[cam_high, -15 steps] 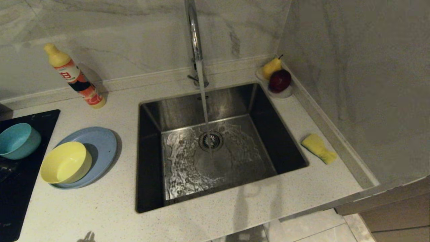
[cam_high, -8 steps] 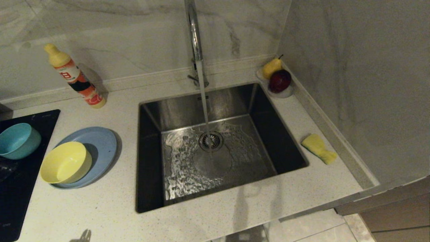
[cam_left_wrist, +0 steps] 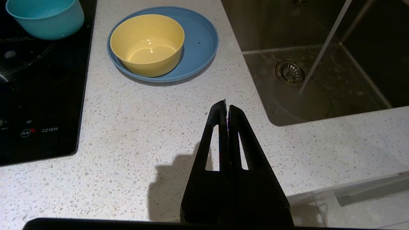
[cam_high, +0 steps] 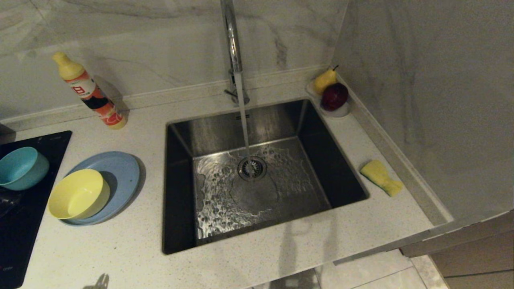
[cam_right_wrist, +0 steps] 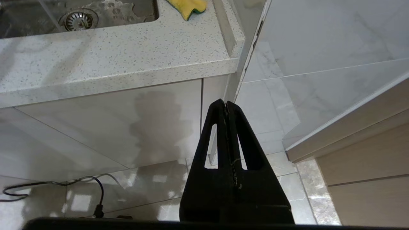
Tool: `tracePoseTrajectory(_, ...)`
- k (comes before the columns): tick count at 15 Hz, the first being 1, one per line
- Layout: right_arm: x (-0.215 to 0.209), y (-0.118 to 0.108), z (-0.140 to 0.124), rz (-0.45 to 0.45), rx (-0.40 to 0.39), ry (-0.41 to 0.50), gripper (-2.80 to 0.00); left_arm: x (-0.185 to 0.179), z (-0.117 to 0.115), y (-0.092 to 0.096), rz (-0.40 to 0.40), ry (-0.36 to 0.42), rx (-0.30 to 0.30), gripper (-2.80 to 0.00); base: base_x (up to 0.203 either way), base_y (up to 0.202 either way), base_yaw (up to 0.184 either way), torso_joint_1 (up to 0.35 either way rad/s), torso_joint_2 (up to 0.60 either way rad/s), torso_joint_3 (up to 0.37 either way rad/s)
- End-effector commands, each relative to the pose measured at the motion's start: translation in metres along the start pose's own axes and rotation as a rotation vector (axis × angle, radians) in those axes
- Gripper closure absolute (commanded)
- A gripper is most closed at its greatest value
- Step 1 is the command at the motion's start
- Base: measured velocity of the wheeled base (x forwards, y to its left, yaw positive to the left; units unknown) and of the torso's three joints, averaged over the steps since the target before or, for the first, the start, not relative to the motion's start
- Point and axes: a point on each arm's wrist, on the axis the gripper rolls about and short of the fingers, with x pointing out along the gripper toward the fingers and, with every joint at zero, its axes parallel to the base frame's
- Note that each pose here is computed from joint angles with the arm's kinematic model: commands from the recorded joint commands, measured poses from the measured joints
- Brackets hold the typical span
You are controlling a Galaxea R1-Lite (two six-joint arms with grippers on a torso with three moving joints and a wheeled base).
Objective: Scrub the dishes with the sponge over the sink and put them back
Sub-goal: Pick up a bowl and the sponge
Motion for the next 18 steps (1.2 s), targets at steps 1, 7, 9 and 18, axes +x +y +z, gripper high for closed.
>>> tracePoseTrajectory(1, 0.0, 0.0, -0.001, -0.004, 0.005, 0.001, 0.0, 0.002, -0.011, 0.0, 0.001, 0.042, 0.001, 0.0, 0.0, 0.0, 0.0, 0.0, 0.0, 0.0)
tracePoseTrajectory(7, -0.001, 0.0, 0.004, -0.007, -0.039, -0.025, 0.0, 0.002, -0.011, 0.0, 0.001, 0.042, 0.0, 0.0, 0.0, 0.0, 0.0, 0.0, 0.0, 0.0)
tracePoseTrajectory(9, -0.015, -0.001, 0.043, -0.045, -0.031, -0.154, 0.0, 0.002, -0.011, 0.0, 0.001, 0.042, 0.0, 0.0, 0.0, 0.0, 0.0, 0.0, 0.0, 0.0)
tracePoseTrajectory(18, -0.046, 0.002, 0.167, 0.157, -0.055, -0.107, 0.0, 0.002, -0.011, 0.0, 0.001, 0.042, 0.0, 0.0, 0.0, 0.0, 0.0, 0.0, 0.0, 0.0)
